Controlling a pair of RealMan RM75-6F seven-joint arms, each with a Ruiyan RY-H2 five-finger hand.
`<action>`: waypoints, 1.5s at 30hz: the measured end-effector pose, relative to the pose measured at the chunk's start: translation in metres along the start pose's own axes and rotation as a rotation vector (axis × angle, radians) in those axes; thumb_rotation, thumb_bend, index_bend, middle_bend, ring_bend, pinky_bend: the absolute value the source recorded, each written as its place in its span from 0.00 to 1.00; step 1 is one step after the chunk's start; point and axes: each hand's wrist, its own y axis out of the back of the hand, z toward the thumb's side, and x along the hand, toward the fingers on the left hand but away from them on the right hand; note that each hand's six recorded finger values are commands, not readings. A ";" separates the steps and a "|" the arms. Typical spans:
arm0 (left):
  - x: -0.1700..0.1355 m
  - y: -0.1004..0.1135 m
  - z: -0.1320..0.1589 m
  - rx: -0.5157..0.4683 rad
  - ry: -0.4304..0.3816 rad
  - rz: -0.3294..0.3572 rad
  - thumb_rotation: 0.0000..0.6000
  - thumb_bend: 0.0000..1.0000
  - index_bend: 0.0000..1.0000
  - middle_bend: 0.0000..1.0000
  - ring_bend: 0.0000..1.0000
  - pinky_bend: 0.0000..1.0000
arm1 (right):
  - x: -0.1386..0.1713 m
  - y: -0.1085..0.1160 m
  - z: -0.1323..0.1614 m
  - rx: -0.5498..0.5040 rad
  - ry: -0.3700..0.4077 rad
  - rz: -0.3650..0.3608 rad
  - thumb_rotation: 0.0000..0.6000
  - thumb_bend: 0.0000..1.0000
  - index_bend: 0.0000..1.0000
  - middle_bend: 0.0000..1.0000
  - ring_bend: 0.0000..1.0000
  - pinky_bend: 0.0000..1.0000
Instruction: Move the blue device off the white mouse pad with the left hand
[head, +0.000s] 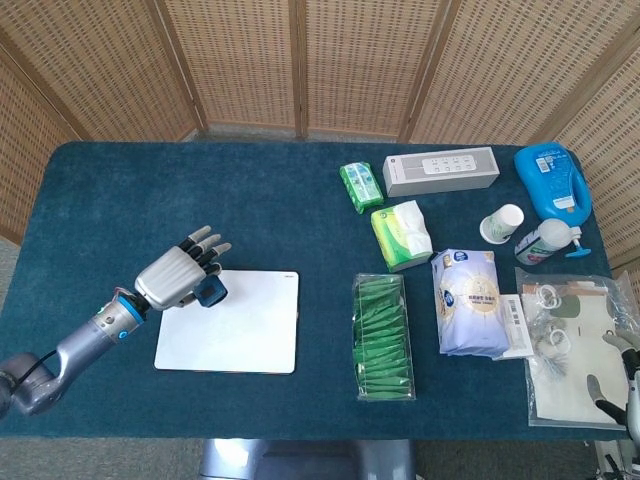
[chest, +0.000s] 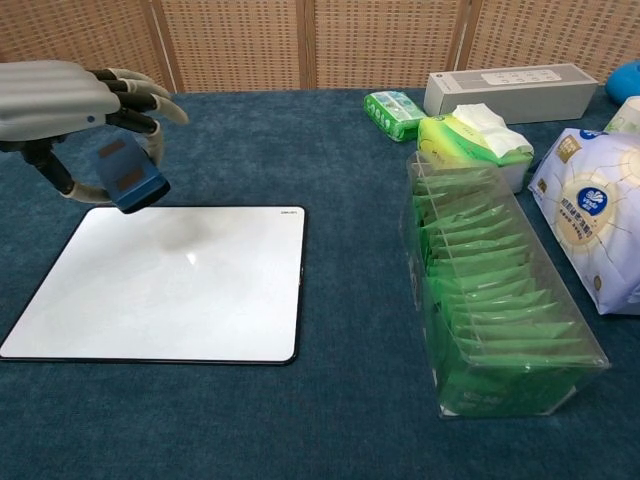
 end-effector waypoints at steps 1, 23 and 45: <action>0.004 0.000 0.004 -0.002 -0.009 0.002 1.00 0.34 0.67 0.14 0.00 0.00 | 0.000 0.000 0.000 0.000 0.000 0.000 1.00 0.31 0.26 0.23 0.13 0.25; 0.109 0.007 0.131 0.030 -0.315 0.025 1.00 0.34 0.64 0.12 0.00 0.00 | 0.006 0.006 -0.003 0.011 -0.014 -0.014 1.00 0.31 0.26 0.23 0.13 0.25; 0.111 0.021 0.130 -0.014 -0.256 0.035 1.00 0.29 0.00 0.00 0.00 0.00 | 0.009 0.014 -0.007 0.008 -0.020 -0.035 1.00 0.31 0.26 0.23 0.13 0.25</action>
